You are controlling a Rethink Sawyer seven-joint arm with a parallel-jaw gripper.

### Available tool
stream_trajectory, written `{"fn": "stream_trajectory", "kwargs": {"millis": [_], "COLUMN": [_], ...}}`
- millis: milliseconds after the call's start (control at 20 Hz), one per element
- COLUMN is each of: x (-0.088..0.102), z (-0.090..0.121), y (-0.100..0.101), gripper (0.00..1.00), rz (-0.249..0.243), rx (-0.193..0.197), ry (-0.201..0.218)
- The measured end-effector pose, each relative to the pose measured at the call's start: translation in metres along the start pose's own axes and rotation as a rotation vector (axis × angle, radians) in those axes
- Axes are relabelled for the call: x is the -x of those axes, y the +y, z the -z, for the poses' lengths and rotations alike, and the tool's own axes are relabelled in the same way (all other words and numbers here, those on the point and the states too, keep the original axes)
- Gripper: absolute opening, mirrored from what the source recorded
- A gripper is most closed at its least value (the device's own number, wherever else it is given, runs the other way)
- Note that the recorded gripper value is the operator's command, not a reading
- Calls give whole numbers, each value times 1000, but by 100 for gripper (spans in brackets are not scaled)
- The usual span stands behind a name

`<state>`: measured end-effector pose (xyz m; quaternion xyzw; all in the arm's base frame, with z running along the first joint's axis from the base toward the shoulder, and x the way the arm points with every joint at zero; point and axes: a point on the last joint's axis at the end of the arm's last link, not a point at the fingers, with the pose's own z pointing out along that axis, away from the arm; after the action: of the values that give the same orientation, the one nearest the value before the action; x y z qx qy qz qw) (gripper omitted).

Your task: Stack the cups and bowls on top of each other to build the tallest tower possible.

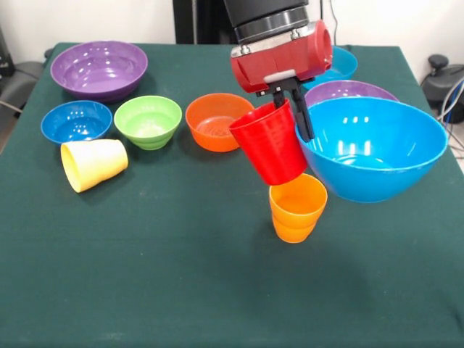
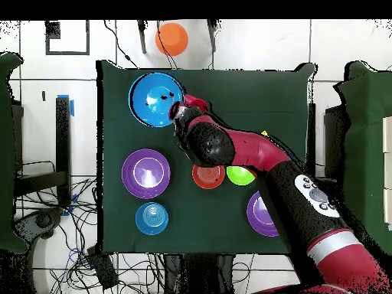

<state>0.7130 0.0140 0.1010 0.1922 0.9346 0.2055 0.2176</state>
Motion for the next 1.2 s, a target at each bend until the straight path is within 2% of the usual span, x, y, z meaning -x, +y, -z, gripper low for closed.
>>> {"fn": "stream_trajectory", "kwargs": {"millis": [200,650,1200], "x": [4,23,28], "z": [3,15,18], "y": [-2,-23,-28], "gripper": [0,0,0], "rz": [-12,-60,-69], "rx": [12,19,20], "ry": [-3,-30,-37]}}
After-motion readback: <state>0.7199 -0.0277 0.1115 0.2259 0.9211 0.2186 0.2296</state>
